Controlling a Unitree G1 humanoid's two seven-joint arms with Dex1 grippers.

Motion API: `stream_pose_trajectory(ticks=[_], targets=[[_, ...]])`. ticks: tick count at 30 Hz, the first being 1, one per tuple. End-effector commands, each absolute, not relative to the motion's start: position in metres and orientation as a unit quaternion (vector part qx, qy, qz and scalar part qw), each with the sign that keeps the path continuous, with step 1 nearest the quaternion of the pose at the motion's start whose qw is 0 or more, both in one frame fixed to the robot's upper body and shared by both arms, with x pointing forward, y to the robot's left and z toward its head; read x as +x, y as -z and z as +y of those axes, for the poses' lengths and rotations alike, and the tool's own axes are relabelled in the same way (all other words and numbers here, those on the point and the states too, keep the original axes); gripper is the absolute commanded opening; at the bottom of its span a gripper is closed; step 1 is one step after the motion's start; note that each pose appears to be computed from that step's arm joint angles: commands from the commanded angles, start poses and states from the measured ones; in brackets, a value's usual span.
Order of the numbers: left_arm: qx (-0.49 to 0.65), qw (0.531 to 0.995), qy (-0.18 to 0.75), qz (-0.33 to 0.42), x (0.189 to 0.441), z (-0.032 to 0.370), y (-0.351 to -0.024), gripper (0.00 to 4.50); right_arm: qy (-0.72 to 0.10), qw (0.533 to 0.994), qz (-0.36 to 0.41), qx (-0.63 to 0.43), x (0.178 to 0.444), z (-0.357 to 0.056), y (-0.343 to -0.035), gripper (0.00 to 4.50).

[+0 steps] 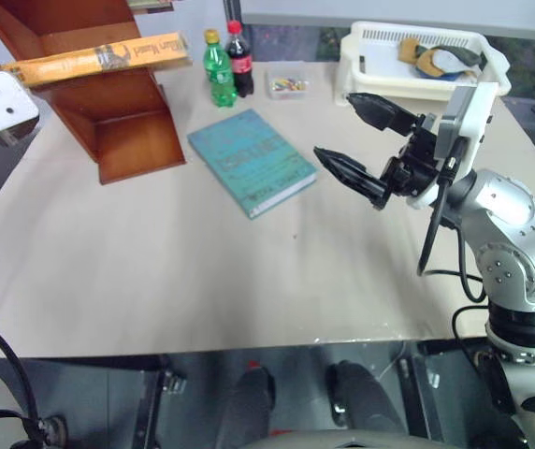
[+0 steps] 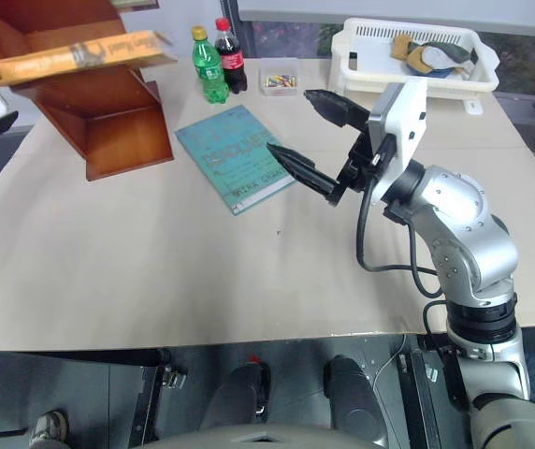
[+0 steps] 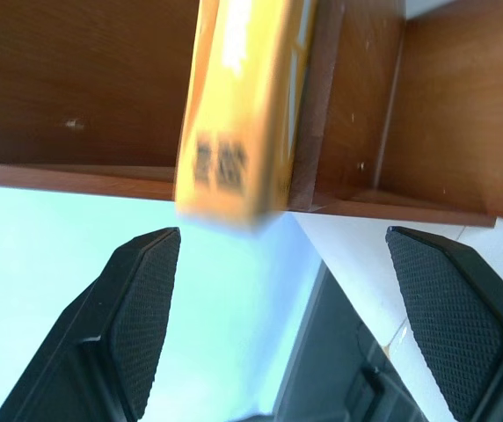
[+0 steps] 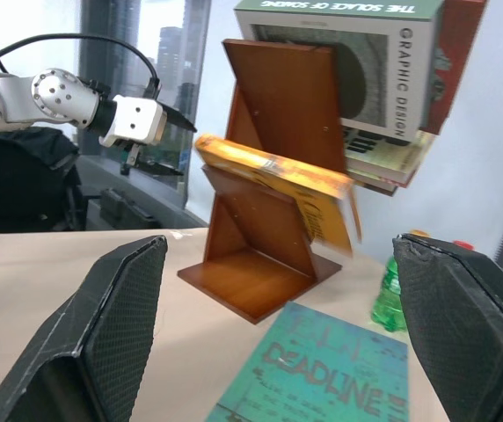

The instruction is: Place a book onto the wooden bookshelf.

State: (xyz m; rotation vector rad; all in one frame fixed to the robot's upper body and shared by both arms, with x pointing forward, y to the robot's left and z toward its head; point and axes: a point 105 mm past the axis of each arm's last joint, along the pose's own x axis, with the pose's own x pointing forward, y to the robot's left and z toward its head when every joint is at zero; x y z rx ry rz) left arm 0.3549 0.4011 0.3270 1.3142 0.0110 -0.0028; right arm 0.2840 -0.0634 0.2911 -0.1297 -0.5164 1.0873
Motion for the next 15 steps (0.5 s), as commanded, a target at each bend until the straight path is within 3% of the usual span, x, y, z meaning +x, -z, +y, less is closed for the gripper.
stream_pose_trajectory(ticks=[1,6,10,15], targets=[[0.601,0.797,0.002,-0.063,0.339,0.395,-0.354,4.01,-0.520,0.812,-0.257,-0.068,0.280,-0.063,-0.297,4.23],[0.557,0.822,0.051,-0.110,0.336,0.378,-0.342,4.01,-0.527,0.808,-0.252,-0.077,0.282,-0.060,-0.292,4.23],[0.437,0.881,0.109,-0.141,0.337,0.353,-0.308,4.01,-0.522,0.814,-0.236,-0.093,0.283,-0.061,-0.281,4.23],[0.188,0.957,0.160,-0.150,0.321,0.298,-0.261,1.85,-0.471,0.849,-0.171,-0.168,0.300,-0.076,-0.245,4.23]])
